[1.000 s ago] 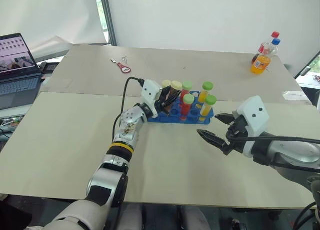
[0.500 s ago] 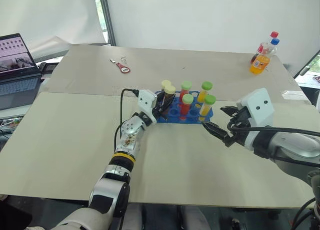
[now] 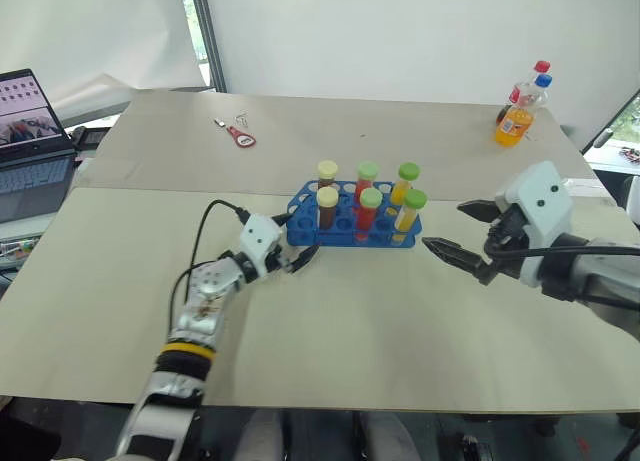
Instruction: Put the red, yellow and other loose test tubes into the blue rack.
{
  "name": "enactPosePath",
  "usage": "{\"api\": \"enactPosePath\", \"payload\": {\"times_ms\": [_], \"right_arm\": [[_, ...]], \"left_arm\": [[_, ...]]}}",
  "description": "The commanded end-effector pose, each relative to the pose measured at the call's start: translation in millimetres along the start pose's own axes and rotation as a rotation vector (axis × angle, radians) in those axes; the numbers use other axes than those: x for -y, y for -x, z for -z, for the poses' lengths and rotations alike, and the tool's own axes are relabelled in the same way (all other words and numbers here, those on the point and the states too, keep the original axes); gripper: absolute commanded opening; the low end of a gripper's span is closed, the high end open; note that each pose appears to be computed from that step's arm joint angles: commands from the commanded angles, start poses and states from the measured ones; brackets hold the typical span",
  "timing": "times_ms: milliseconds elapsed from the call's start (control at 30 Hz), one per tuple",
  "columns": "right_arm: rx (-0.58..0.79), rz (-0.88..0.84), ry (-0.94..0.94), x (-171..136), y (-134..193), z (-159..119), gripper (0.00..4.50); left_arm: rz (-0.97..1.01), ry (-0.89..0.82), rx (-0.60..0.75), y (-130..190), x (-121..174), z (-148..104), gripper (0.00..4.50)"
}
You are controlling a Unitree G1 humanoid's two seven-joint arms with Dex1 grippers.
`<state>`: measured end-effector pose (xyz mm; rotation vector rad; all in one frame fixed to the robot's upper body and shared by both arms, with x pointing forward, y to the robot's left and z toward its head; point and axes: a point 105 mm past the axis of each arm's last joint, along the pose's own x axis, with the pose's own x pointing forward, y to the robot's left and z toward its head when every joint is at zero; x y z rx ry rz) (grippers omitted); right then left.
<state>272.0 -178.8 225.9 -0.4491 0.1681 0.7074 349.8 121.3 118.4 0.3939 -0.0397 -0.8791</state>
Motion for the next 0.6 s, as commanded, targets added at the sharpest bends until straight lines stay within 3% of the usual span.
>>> {"api": "enactPosePath", "payload": {"times_ms": [33, 133, 267, 600], "right_arm": [[0.004, -0.031, 0.069, 15, 16, -3, 4.29], [-0.044, -0.041, 0.122, 28, 26, 9, 4.29], [-0.072, -0.017, 0.168, 45, 40, 18, 4.29], [-0.066, -0.048, 0.19, 59, 45, 19, 4.29]], "left_arm": [[0.142, -0.057, -0.094, 23, 13, -8, 4.48], [0.072, -0.129, -0.203, 51, -12, -12, 4.48], [0.044, -0.137, -0.249, 76, -33, -28, 4.48], [0.052, -0.076, -0.278, 95, -36, -33, 4.48]]}}
